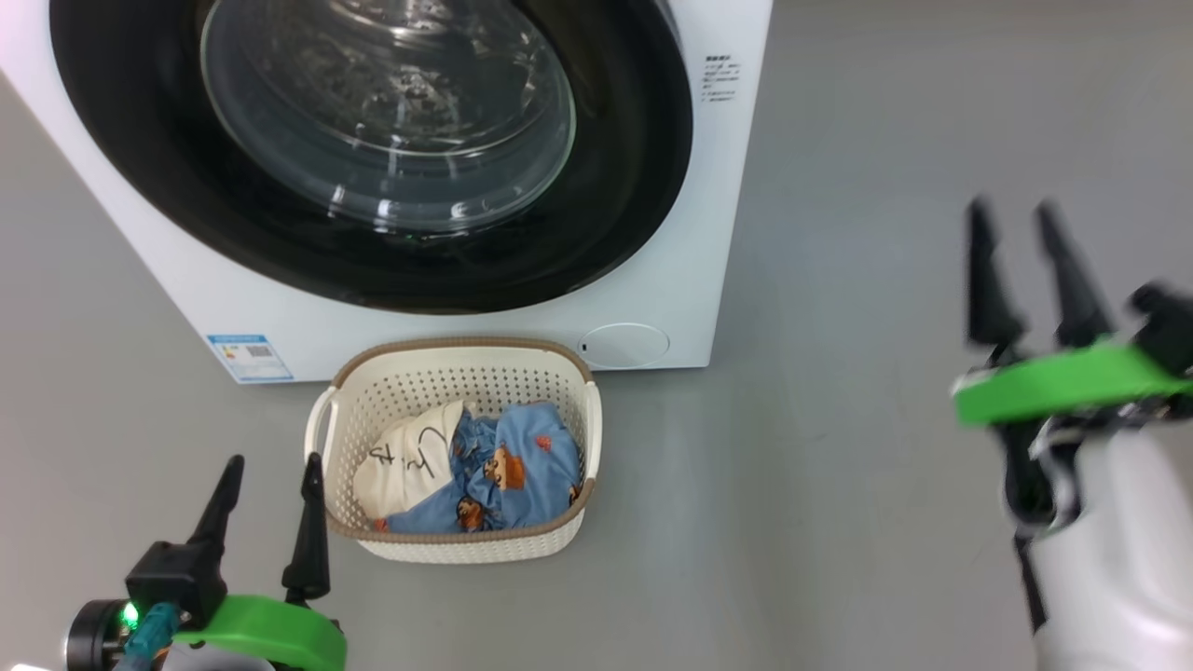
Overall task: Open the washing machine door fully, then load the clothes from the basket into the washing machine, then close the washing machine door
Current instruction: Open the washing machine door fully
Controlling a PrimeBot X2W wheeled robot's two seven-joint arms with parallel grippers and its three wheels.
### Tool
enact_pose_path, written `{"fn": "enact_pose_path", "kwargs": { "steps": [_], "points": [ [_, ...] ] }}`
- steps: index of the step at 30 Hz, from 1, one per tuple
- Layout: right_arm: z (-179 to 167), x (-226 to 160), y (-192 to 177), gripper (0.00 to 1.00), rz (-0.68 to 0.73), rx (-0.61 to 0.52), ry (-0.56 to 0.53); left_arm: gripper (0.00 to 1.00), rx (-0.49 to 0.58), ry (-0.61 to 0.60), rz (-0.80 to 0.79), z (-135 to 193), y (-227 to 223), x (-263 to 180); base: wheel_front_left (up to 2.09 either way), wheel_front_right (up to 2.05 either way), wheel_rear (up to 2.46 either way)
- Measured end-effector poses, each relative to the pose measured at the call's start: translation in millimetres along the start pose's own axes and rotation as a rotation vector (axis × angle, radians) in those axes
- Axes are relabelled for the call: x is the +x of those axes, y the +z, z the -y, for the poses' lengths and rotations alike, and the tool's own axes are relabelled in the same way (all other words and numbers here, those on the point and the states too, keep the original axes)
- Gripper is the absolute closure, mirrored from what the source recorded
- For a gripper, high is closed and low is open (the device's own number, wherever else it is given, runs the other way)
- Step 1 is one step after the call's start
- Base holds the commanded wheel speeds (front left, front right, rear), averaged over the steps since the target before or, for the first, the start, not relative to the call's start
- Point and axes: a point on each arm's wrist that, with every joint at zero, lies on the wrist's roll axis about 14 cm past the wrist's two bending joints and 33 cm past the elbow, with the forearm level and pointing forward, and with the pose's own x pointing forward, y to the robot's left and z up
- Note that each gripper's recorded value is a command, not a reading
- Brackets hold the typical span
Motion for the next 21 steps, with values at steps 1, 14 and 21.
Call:
{"fn": "enact_pose_path", "kwargs": {
  "steps": [1,14,21],
  "points": [
    [0,8,11,0.0,0.038,0.023,-0.001,0.0,0.005,0.001,-0.004,0,-2,0,0.0,0.0,0.0],
    [55,76,33,1.0,0.213,0.733,-0.238,0.0,0.017,0.027,-0.038,-12,-13,6,0.0,0.0,0.0],
    [63,98,-28,1.0,0.099,0.971,-0.352,0.0,0.02,0.016,-0.014,-11,-7,15,0.0,0.0,0.0]
  ]
}}
